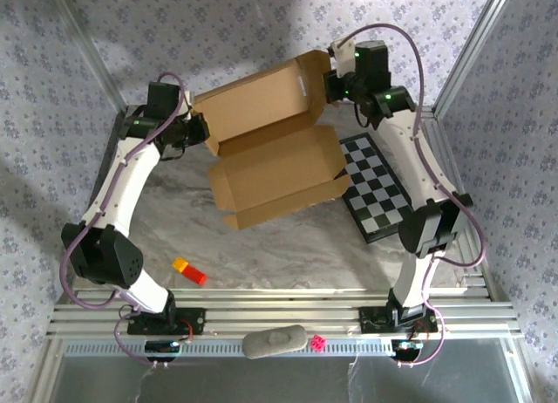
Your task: Fold the paper box
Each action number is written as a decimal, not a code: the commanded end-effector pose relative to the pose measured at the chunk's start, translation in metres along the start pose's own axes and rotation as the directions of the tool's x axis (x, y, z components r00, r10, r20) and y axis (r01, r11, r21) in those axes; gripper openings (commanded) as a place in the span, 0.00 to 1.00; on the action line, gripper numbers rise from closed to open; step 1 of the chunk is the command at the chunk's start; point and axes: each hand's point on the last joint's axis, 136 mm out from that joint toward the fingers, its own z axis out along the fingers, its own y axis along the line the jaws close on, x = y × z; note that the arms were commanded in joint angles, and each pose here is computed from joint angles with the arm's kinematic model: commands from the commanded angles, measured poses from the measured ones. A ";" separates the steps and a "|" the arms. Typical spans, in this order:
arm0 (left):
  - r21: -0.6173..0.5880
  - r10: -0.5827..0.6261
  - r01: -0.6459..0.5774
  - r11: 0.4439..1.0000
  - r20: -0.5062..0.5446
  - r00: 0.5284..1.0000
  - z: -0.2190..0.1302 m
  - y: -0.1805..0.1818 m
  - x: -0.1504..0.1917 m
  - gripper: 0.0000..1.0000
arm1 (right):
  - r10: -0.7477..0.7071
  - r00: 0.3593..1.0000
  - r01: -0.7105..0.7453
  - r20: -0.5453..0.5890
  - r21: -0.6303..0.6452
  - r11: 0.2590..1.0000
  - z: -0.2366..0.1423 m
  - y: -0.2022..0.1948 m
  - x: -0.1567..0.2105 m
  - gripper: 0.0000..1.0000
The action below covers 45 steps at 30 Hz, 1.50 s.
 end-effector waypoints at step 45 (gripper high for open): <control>0.173 0.160 -0.153 0.973 -0.025 0.987 0.007 -0.011 -0.013 0.00 | 0.538 0.819 -0.504 -0.198 -0.697 0.510 -0.070 -0.023 -0.032 0.66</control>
